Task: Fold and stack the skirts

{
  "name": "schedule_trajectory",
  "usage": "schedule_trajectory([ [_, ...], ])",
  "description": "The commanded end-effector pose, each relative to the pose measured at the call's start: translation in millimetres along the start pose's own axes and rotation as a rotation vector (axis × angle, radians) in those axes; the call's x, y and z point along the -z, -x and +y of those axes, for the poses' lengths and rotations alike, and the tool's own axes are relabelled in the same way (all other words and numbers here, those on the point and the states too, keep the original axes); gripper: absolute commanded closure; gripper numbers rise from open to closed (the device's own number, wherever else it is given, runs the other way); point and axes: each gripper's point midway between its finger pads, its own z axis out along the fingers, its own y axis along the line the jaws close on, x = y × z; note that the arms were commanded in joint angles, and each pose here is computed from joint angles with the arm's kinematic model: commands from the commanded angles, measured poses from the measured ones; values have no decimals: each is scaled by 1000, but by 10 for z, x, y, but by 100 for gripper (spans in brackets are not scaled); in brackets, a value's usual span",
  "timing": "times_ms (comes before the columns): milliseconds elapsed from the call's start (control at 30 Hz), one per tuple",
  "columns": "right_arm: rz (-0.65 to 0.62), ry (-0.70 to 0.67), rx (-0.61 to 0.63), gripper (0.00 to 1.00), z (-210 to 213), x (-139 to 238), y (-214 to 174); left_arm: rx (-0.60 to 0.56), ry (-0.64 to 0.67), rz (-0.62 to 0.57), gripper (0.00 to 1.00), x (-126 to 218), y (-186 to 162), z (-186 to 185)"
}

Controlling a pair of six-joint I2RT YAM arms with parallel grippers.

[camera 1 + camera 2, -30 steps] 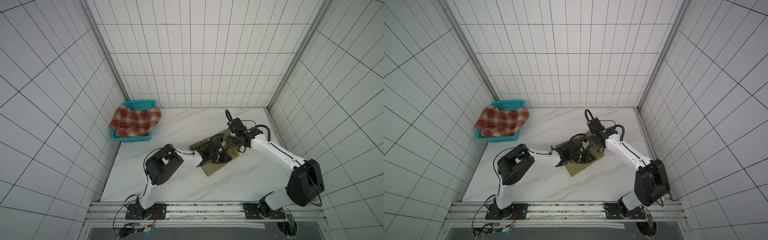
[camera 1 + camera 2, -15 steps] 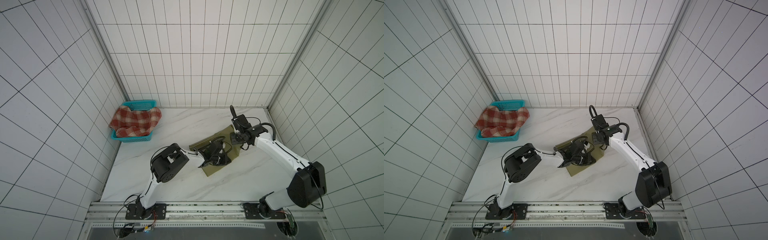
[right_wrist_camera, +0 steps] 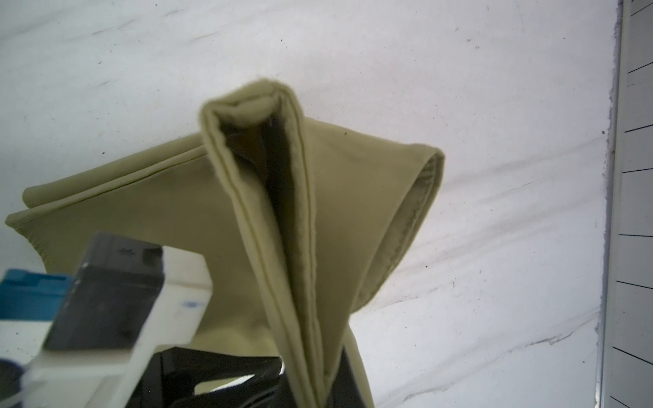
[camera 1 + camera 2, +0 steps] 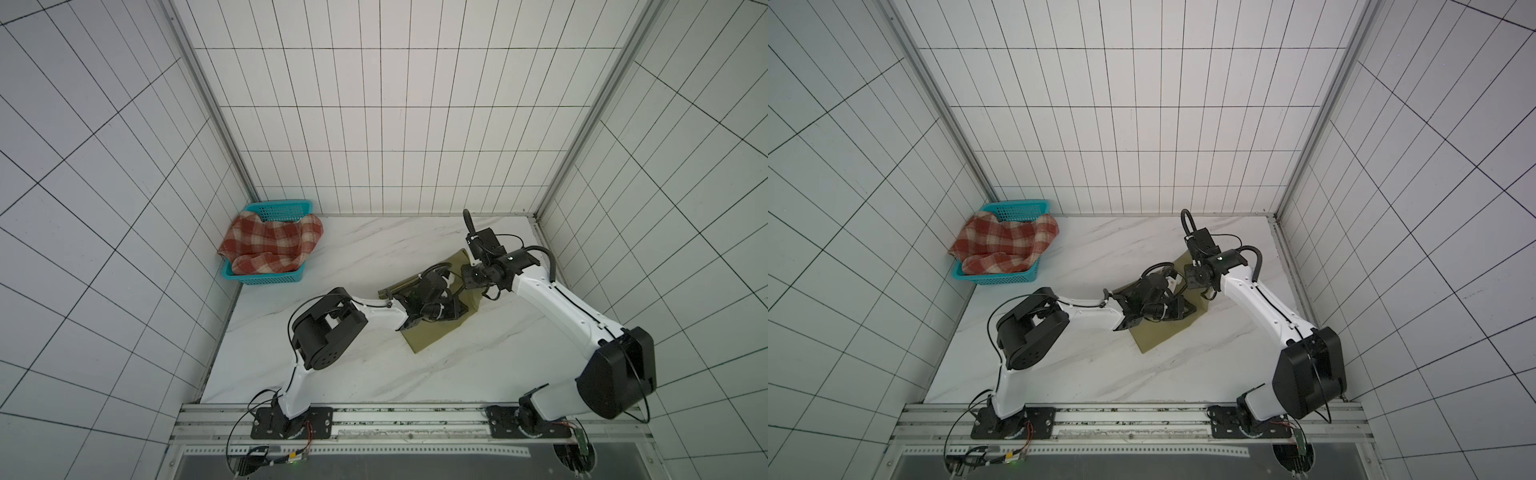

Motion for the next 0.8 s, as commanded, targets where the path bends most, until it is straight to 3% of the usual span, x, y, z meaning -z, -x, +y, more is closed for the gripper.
schedule_trajectory([
  [0, -88, 32, -15, 100, 3, 279, 277, 3, 57, 0, 84, -98, -29, 230],
  [267, -101, 50, -14, 100, 24, 348, 327, 20, 81, 39, 85, -279, -156, 419],
  [467, -101, -6, -2, 100, -71, 343, 329, 32, 42, 27, 85, -299, -127, 328],
  [633, -97, -57, -5, 100, -184, 319, 335, 37, -43, -44, 85, 129, 191, 6],
  [767, -98, -75, -9, 100, -218, 314, 362, 50, -49, -99, 85, 615, 403, 43],
])
